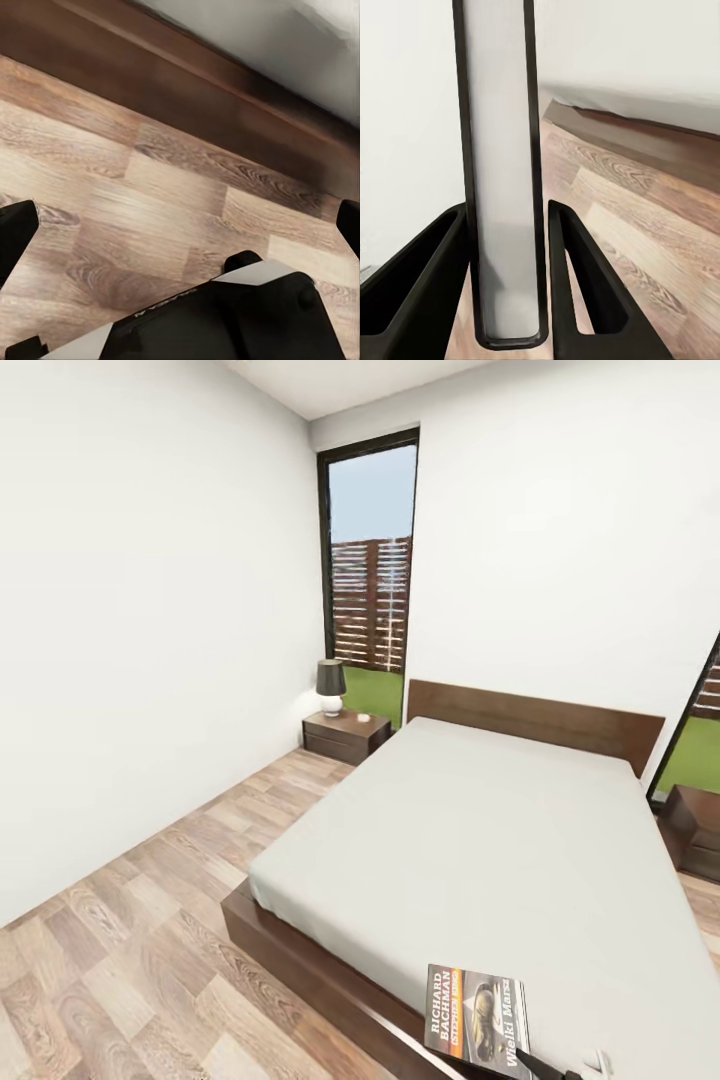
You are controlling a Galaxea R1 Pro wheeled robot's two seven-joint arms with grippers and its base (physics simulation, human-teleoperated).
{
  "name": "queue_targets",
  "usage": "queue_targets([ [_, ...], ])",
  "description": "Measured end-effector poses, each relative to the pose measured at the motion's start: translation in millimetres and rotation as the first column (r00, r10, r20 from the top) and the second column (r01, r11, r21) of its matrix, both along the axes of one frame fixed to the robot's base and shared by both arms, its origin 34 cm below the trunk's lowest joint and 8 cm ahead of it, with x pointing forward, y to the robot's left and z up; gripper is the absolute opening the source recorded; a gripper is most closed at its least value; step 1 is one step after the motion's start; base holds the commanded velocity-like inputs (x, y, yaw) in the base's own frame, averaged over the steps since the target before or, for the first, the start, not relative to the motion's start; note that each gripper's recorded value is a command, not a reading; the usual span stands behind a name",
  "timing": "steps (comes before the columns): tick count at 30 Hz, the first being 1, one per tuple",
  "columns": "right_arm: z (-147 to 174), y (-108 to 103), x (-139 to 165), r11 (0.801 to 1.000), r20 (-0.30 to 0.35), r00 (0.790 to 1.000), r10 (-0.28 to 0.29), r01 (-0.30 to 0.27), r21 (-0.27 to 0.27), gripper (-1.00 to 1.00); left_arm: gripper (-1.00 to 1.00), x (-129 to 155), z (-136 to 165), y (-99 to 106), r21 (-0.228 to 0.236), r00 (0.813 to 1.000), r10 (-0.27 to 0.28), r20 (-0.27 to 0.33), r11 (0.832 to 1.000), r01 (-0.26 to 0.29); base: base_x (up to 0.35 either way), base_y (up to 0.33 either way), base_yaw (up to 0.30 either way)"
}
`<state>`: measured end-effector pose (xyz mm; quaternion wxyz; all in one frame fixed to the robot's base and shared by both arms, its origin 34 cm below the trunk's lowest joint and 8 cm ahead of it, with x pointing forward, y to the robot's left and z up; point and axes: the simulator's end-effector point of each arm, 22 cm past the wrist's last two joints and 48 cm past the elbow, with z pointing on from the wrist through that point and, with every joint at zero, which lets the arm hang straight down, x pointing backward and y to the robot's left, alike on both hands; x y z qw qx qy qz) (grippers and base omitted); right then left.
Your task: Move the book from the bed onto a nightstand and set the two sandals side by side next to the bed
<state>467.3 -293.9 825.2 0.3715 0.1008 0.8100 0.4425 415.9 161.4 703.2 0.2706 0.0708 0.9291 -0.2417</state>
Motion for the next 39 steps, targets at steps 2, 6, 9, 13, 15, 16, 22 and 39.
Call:
queue_targets([
  [2,-0.1,0.0,-0.1,1.000,0.000,1.000,0.000,0.000,0.000,-1.00,1.00,-0.1,-1.2,1.8,0.009,1.000,0.006,-0.001,1.000,-0.006,0.000,0.000,0.199],
  [6,0.1,-0.3,-0.1,1.000,0.000,1.000,0.000,0.000,0.000,-1.00,1.00,1.8,-4.9,9.5,0.044,1.000,0.028,-0.001,0.999,-0.028,0.000,0.000,0.199],
  [9,-0.1,-0.1,-0.2,1.000,0.000,1.000,0.001,-0.001,0.000,-1.00,1.00,2.5,-6.2,12.6,0.056,0.999,0.036,0.000,0.998,-0.036,0.000,0.000,0.199],
  [13,-0.2,0.0,-0.1,1.000,0.000,1.000,0.000,0.000,-0.001,-1.00,1.00,3.4,-6.4,14.8,0.062,0.999,0.041,0.001,0.997,-0.041,0.000,0.000,0.199],
  [15,-0.1,-0.2,0.0,1.000,0.000,1.000,0.000,0.000,-0.001,-1.00,1.00,3.7,-6.4,15.8,0.063,0.999,0.042,0.002,0.997,-0.043,0.000,0.000,0.199],
  [16,-0.2,-0.2,0.0,1.000,-0.001,1.000,0.000,0.000,-0.001,-1.00,1.00,3.8,-6.5,16.1,0.064,0.999,0.043,0.002,0.997,-0.043,0.000,0.000,0.199],
  [22,-0.1,-0.4,0.0,1.000,0.000,1.000,0.000,0.000,-0.001,-1.00,1.00,3.9,-6.6,18.0,0.066,0.999,0.043,0.003,0.997,-0.043,0.000,0.000,0.199],
  [39,-0.2,-0.1,0.0,1.000,0.000,1.000,0.000,0.000,-0.001,-1.00,1.00,3.9,-6.5,17.0,0.065,0.999,0.043,0.003,0.997,-0.043,0.000,0.000,0.199],
])
